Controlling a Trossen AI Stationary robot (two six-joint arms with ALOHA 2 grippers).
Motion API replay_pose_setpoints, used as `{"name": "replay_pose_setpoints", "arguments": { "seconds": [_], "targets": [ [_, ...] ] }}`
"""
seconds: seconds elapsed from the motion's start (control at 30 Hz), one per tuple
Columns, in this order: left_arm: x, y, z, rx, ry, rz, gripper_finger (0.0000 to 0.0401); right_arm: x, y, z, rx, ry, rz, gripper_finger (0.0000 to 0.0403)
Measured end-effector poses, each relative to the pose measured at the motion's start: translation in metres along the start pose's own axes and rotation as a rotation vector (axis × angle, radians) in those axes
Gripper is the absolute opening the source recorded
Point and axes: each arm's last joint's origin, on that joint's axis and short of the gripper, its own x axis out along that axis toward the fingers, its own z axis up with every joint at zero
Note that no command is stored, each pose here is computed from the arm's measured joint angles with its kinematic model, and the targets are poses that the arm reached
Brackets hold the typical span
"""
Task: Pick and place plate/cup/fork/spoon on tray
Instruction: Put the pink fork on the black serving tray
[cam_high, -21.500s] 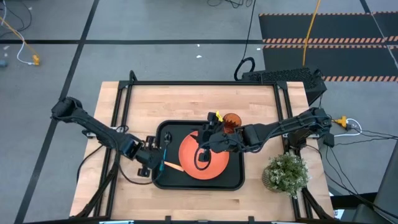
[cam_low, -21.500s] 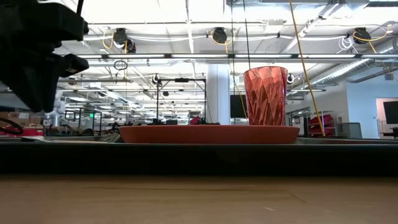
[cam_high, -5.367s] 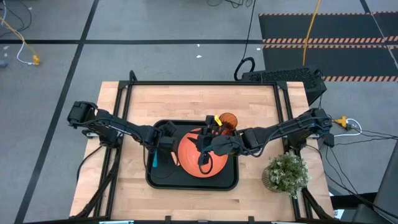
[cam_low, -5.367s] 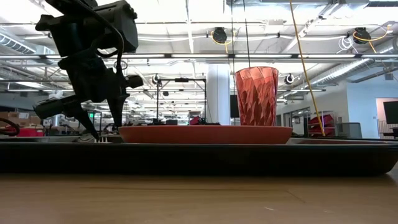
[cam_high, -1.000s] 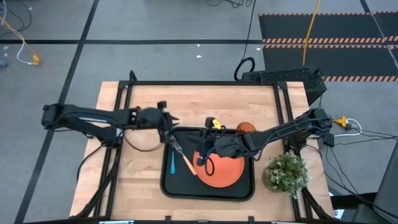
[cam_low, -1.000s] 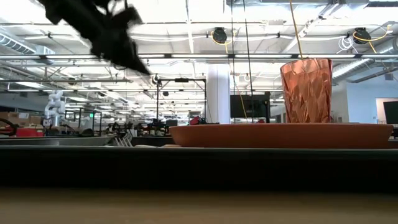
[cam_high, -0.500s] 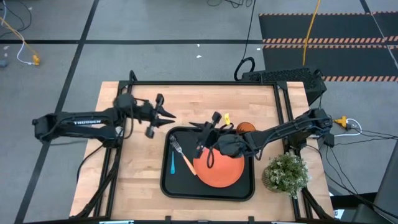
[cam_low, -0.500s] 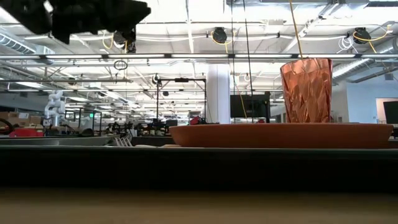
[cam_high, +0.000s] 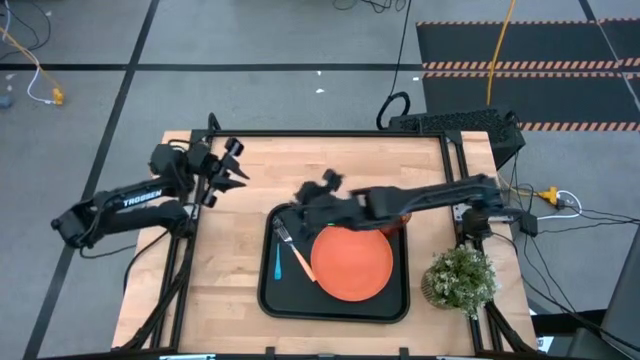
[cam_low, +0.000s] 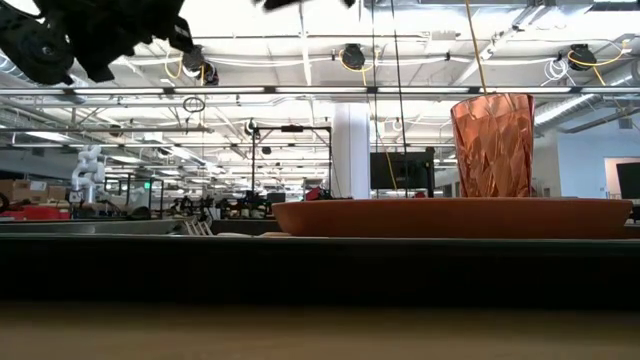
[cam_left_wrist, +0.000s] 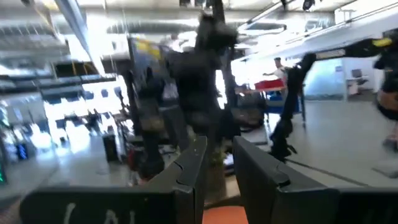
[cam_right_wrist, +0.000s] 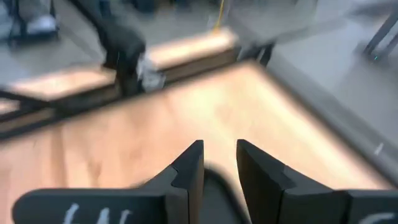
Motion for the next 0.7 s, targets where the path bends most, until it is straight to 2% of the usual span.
{"name": "replay_pose_setpoints", "arguments": {
  "seconds": [0.13, 0.27, 0.33, 0.47, 0.7],
  "targets": [
    [-0.007, -0.008, 0.019, 0.104, -0.061, 0.015, 0.0081, 0.034, 0.014, -0.014, 0.041, 0.220, 0.036, 0.0089],
    [-0.014, -0.021, 0.038, 0.183, -0.140, 0.036, 0.0081, 0.063, 0.020, -0.049, 0.090, 0.504, -0.021, 0.0089],
    [-0.017, -0.025, 0.043, 0.198, -0.156, 0.044, 0.0081, 0.073, 0.022, -0.064, 0.109, 0.583, -0.038, 0.0089],
    [-0.020, -0.029, 0.049, 0.228, -0.180, 0.082, 0.0081, 0.086, 0.030, -0.069, 0.162, 0.582, 0.025, 0.0089],
    [-0.021, -0.029, 0.050, 0.230, -0.187, 0.098, 0.0081, 0.085, 0.038, -0.046, 0.213, 0.412, 0.167, 0.0089]
  ]
}}
